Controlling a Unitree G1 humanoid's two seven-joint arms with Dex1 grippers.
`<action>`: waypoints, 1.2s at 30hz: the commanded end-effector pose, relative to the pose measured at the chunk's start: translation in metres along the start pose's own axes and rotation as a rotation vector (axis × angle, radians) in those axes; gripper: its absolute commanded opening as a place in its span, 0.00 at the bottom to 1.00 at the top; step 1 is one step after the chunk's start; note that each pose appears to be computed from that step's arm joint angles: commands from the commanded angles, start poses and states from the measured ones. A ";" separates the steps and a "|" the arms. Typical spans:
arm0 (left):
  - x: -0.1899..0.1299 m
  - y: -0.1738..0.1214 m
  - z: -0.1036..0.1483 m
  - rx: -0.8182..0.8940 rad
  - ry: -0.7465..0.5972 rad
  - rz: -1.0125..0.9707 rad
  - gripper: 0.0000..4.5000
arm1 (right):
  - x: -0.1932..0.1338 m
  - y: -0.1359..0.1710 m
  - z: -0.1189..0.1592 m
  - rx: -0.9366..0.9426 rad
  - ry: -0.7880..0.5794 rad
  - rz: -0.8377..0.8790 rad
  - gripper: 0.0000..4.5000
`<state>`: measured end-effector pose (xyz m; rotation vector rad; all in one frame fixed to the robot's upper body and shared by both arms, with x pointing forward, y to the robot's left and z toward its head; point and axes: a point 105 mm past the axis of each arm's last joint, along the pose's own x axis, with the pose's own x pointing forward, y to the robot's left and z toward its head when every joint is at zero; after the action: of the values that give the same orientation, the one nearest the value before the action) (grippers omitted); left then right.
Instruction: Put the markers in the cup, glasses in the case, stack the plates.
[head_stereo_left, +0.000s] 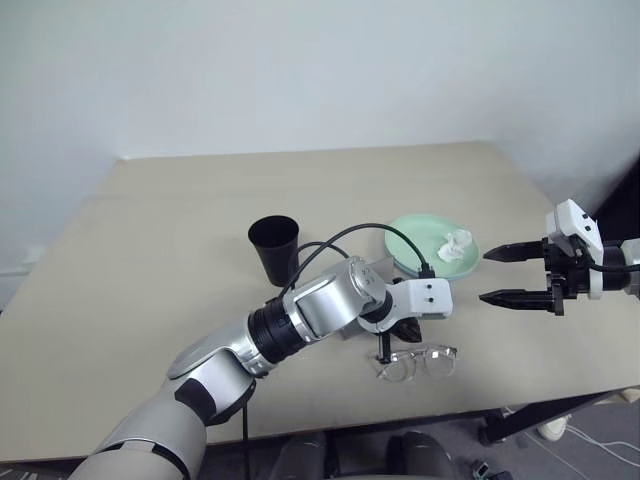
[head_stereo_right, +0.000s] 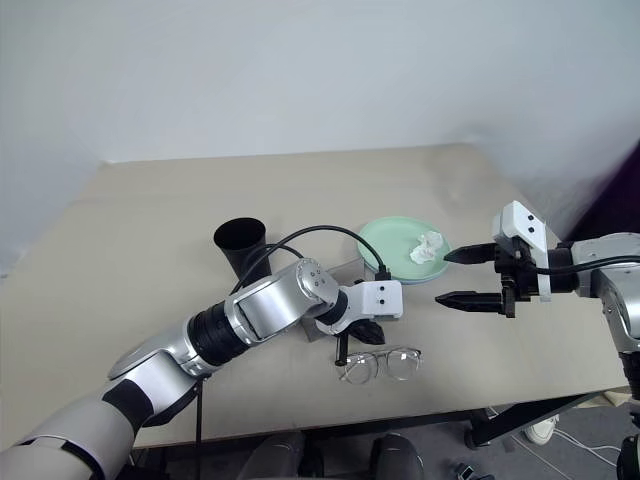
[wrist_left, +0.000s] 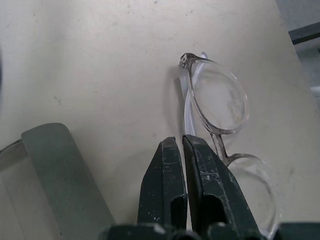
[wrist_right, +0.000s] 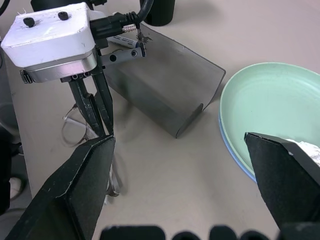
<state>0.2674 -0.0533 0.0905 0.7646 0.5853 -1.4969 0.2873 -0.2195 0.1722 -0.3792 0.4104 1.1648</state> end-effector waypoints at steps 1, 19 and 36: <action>-0.010 0.006 0.014 0.058 -0.033 0.020 0.02 | -0.009 -0.004 0.013 -0.047 -0.023 -0.032 1.00; -0.003 -0.005 0.016 0.036 -0.024 -0.008 0.59 | -0.007 -0.003 0.011 -0.041 -0.018 -0.030 1.00; 0.006 -0.012 0.009 0.034 0.020 -0.025 0.59 | -0.008 -0.002 0.009 -0.032 -0.015 -0.043 1.00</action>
<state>0.2538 -0.0595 0.0840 0.7785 0.6234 -1.5276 0.2876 -0.2210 0.1682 -0.3738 0.4205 1.1429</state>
